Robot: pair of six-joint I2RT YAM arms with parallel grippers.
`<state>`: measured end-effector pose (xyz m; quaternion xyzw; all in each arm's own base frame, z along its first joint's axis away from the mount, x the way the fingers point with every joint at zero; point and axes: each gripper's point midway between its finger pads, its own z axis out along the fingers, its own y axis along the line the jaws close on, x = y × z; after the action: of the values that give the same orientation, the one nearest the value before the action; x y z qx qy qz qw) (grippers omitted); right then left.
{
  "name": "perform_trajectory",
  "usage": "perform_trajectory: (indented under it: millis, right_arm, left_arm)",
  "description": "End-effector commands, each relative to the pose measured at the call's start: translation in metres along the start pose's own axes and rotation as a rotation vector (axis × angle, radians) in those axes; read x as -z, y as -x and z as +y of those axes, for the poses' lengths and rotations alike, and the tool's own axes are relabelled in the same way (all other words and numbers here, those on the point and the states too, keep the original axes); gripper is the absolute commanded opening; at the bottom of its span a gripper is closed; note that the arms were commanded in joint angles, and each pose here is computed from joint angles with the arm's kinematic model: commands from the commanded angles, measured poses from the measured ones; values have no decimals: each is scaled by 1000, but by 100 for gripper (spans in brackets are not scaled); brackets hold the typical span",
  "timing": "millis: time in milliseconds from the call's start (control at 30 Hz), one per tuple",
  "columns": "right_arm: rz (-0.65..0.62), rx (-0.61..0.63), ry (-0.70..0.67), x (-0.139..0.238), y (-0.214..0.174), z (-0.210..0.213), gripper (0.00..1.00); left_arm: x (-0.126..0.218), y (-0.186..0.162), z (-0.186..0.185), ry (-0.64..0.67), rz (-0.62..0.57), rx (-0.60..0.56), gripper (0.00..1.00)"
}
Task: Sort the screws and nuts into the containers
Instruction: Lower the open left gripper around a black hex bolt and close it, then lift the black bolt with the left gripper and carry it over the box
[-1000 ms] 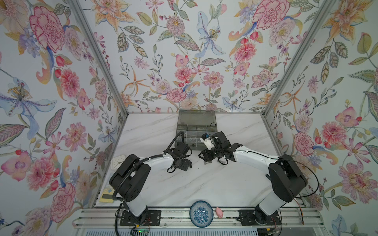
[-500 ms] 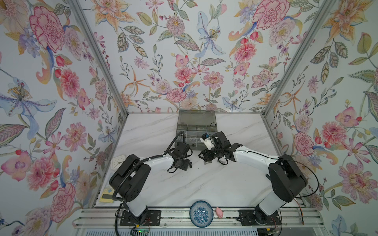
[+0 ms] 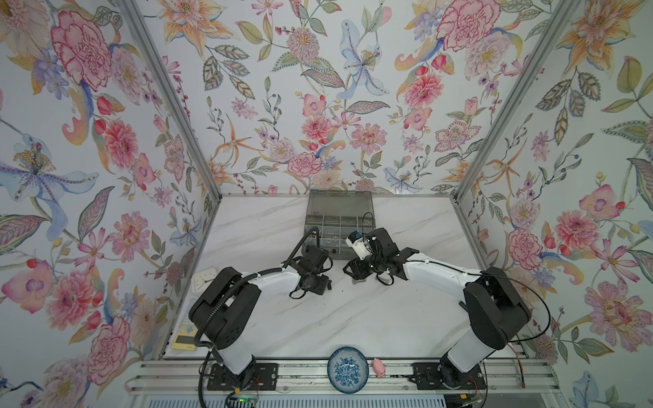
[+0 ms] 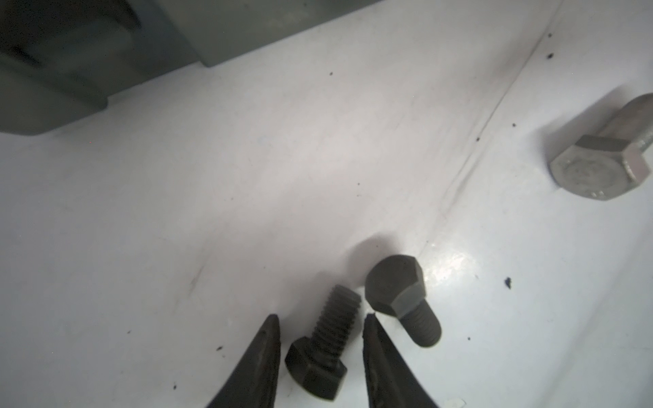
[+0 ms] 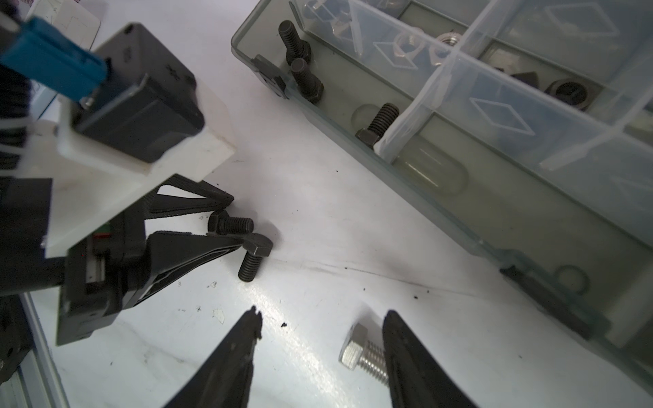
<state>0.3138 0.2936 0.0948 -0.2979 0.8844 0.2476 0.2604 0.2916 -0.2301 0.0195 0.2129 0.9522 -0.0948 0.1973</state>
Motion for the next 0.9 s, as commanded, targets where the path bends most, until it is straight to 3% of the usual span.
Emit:
perform_trajectory:
  millis: [0, 567, 867]
  right_arm:
    - [20, -3, -7, -2, -7, -1, 59]
    - [12, -3, -7, -1, -3, -2, 59]
    - [5, -4, 0, 2, -2, 0, 59]
  left_arm:
    - [-4, -27, -2, -5, 90, -19, 39]
    - [7, -14, 3, 30, 43, -19, 16]
    - [62, 67, 24, 54, -175, 0, 15]
